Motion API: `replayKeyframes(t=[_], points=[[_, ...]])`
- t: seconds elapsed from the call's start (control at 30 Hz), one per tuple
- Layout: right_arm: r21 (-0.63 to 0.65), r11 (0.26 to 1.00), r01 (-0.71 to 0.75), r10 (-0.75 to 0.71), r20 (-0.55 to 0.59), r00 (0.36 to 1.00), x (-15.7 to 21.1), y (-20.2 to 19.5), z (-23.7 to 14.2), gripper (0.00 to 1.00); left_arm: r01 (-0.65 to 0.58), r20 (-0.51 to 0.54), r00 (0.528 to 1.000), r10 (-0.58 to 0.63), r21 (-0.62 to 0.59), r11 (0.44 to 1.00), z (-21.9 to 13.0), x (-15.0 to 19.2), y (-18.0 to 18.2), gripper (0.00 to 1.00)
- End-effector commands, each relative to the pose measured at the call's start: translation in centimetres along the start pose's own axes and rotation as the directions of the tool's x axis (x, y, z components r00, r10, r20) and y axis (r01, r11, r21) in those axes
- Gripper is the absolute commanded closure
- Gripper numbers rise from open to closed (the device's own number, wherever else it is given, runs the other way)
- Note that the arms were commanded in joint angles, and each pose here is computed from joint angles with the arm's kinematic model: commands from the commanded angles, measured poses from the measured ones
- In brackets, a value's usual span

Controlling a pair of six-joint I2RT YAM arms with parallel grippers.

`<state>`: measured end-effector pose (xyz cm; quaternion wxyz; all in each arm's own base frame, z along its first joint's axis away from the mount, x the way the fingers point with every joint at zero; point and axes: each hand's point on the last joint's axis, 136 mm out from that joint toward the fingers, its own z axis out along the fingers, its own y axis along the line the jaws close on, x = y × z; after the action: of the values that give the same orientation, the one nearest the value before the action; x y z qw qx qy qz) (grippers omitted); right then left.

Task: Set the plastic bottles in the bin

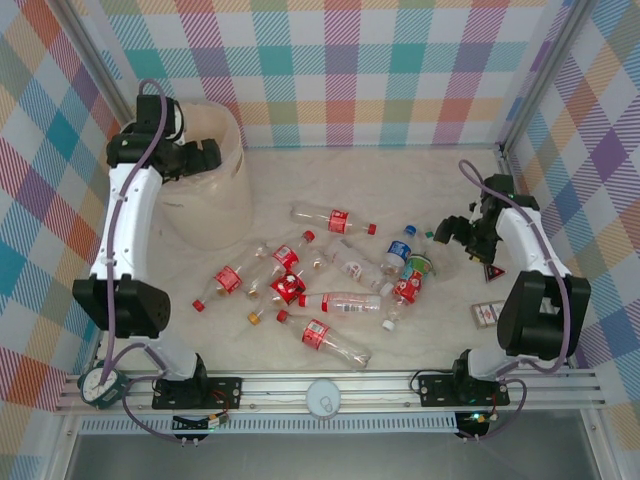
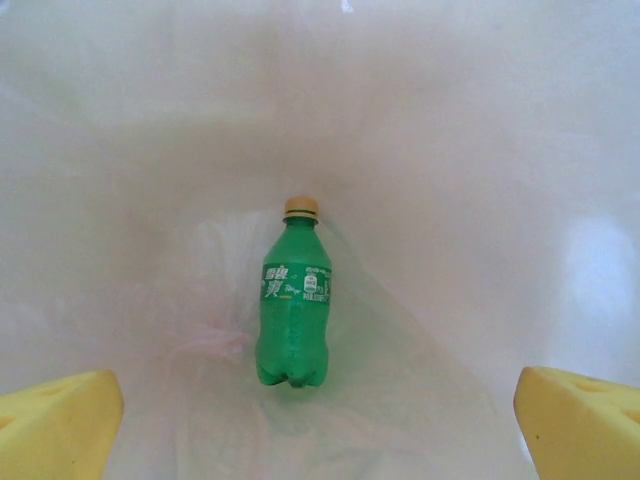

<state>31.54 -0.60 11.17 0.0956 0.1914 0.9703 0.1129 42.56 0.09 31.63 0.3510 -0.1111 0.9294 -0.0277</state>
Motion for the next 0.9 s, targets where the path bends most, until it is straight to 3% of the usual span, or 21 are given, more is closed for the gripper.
replayKeyframes(t=[0.0, 0.2, 0.57, 0.7, 0.87], points=[[0.002, 1.000, 0.023, -0.022, -0.018, 1.000, 0.1, 0.0, 1.4, 0.13, 0.020, -0.001, 1.000, -0.020, 0.030, 0.999, -2.2, 1.5, -0.2, 0.00], [-0.014, 0.999, 0.036, -0.037, -0.083, 0.996, 1.1, 0.6, 3.9, 0.12, 0.038, 0.035, 0.999, -0.040, 0.037, 0.999, -4.4, 2.3, 0.1, 0.00], [-0.017, 1.000, 0.022, -0.025, -0.163, 0.986, 2.3, 0.3, 8.1, 0.11, 0.095, 0.196, 0.975, -0.105, 0.062, 0.994, -9.0, 0.2, 0.3, 0.00], [-0.005, 1.000, 0.025, -0.025, -0.171, 0.985, 2.2, 0.0, 8.8, 0.19, 0.116, 0.258, 0.957, -0.135, 0.089, 0.989, -11.9, -0.6, 0.3, 0.00], [0.004, 0.999, 0.037, -0.037, -0.130, 0.991, 1.3, 0.3, 7.3, 0.33, 0.149, 0.281, 0.935, -0.216, 0.242, 0.959, -15.0, -0.1, -1.9, 0.00]])
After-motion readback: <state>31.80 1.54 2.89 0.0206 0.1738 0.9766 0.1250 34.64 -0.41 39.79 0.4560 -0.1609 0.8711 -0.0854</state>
